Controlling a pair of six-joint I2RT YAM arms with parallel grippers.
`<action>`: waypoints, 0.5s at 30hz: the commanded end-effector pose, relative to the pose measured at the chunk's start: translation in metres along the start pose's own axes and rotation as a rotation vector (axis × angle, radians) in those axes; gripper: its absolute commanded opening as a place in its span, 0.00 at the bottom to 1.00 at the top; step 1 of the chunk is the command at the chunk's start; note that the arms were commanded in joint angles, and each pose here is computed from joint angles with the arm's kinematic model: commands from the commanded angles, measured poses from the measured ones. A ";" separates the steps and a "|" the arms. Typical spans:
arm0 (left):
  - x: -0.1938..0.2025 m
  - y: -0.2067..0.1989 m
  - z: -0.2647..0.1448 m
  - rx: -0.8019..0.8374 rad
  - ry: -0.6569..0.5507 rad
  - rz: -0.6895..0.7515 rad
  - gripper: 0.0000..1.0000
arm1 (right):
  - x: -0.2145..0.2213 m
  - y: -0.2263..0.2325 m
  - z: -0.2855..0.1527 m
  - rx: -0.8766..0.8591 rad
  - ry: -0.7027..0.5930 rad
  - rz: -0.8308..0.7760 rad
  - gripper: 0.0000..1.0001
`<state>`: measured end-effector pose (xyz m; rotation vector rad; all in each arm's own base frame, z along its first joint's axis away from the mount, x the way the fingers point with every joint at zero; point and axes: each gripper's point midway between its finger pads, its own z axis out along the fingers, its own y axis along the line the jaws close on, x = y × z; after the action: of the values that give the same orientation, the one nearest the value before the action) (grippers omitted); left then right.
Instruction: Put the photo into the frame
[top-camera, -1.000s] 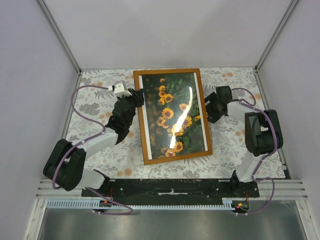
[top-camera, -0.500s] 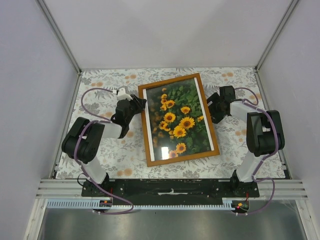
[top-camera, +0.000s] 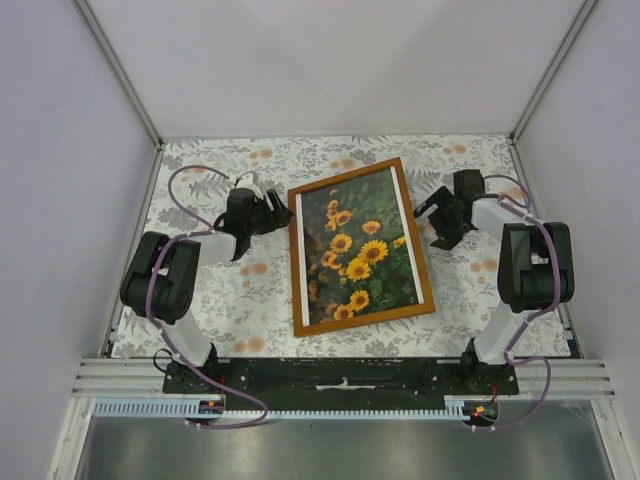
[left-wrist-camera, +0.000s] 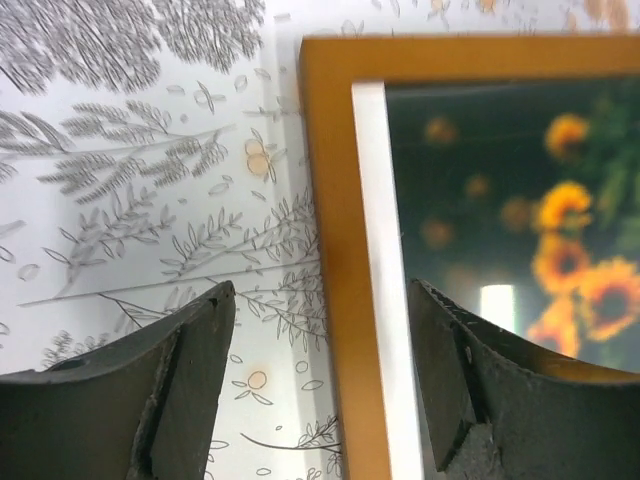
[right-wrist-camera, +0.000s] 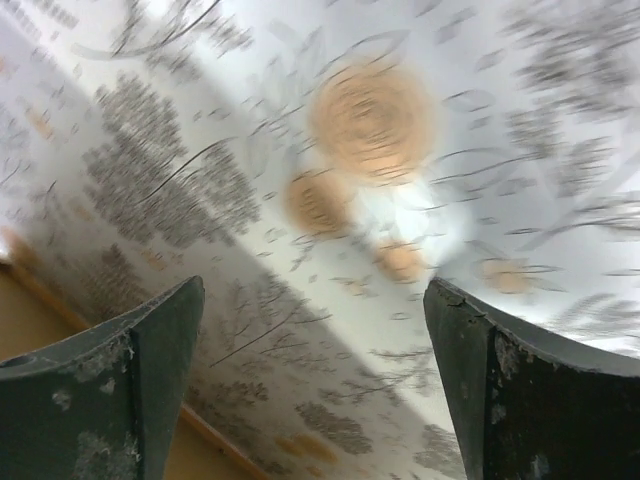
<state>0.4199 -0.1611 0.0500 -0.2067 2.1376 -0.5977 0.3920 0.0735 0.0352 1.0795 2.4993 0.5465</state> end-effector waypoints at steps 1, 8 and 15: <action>-0.042 -0.019 -0.014 0.001 -0.004 0.016 0.76 | -0.037 -0.049 -0.021 0.225 -0.073 0.023 0.98; -0.054 -0.026 -0.037 -0.074 0.086 -0.020 0.76 | -0.081 -0.044 -0.061 0.220 -0.177 0.024 0.98; -0.032 -0.019 -0.070 -0.120 0.148 -0.062 0.76 | -0.027 -0.017 -0.059 0.076 -0.117 -0.159 0.96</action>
<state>0.4131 -0.1493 0.1187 -0.2551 2.2478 -0.5464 0.3865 -0.0014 0.0713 1.0975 2.4713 0.2396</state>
